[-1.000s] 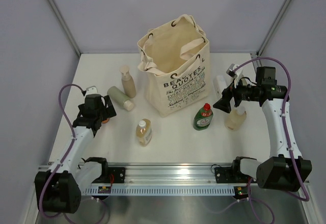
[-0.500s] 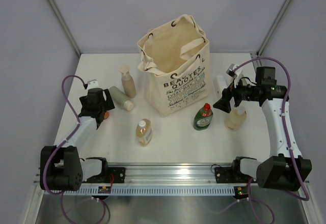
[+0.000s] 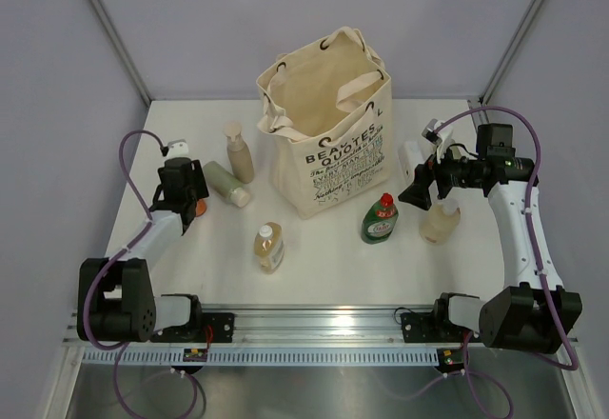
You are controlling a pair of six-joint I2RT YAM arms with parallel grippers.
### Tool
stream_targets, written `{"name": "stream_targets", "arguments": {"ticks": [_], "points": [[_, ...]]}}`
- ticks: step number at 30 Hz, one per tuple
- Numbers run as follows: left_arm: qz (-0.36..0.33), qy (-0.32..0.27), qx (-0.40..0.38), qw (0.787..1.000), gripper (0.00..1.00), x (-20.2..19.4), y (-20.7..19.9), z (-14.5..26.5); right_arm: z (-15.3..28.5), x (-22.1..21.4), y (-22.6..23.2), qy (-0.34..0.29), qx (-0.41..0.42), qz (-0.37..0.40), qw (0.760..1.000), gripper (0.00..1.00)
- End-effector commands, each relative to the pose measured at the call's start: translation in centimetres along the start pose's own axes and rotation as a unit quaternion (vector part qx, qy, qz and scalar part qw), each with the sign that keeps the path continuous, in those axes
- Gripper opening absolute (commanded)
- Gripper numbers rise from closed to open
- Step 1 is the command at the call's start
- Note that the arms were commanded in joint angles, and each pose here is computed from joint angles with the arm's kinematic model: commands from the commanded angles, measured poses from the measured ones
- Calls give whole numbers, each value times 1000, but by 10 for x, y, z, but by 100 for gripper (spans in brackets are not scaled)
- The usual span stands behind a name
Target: Place the personal care products into the canvas bag
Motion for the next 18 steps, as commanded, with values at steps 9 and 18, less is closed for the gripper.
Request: {"name": "stream_targets", "arguments": {"ticks": [9,18], "points": [[-12,-78,-87,993,0,42,-9,11,6,11,2,-7,-8,19,1000,100],[101,-71,-163,979,0,69,-11,83,8,11,7,-11,0,12,1000,100]]}}
Point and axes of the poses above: each gripper's point midway between its finger pads, its own z axis back along the fingers, its own y axis along the line the jaws close on, x = y × z, the point moved 9 cm from there along z, back along the fingers, and after that the axes turned 3 degrees about -z, right-handed, at the moved point
